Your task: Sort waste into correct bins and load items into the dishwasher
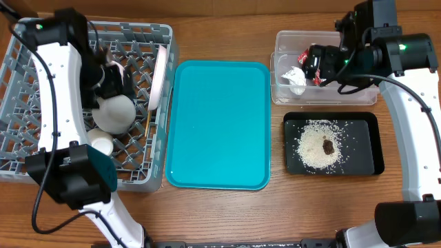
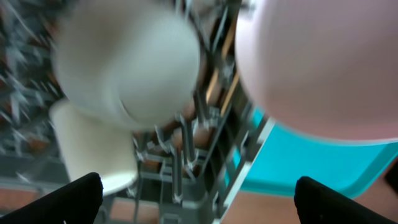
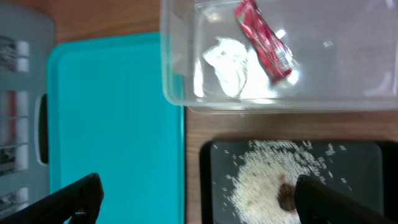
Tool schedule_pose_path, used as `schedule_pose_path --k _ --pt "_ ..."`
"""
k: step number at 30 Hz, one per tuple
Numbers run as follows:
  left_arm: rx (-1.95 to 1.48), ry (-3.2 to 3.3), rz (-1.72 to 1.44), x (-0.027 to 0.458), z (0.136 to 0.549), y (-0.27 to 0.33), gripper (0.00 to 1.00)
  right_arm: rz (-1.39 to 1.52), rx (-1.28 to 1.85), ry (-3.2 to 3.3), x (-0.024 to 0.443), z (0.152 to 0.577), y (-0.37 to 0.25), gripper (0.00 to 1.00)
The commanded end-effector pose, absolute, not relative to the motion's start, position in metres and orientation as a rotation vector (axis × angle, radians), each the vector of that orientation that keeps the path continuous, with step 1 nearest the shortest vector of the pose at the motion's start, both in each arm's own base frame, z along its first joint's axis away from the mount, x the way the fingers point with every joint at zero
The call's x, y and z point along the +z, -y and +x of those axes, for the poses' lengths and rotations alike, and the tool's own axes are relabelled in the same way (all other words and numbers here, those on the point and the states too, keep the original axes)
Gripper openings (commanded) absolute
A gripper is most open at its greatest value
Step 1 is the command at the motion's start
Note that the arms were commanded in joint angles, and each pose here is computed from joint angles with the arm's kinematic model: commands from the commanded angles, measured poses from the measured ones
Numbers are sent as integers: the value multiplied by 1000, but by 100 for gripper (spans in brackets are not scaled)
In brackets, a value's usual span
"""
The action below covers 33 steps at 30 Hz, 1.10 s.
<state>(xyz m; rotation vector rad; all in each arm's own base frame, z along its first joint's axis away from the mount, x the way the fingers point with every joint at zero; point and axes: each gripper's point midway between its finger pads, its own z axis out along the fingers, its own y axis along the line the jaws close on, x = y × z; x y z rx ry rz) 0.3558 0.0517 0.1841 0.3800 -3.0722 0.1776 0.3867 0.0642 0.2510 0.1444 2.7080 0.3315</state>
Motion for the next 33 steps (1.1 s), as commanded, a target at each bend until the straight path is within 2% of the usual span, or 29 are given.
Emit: schedule_pose_path --k 1,5,12,19,20,26,33 --pt "154 3040 385 191 317 -44 100 211 267 -2735 247 382 -53 100" --pt "115 2981 367 184 274 -41 100 220 263 -2773 246 369 -52 100" --pt "115 3229 370 194 239 -32 100 205 263 -2662 259 343 -48 100" --pt "114 3634 300 234 219 -21 100 192 294 -2363 277 304 -42 100" --pt "102 3738 291 245 213 -19 100 185 296 -2279 282 288 -39 100" --pt "103 3927 348 269 194 -16 100 213 228 -2200 279 253 -24 100" --pt "134 3908 433 268 188 -15 100 225 212 -2300 260 232 -23 100"
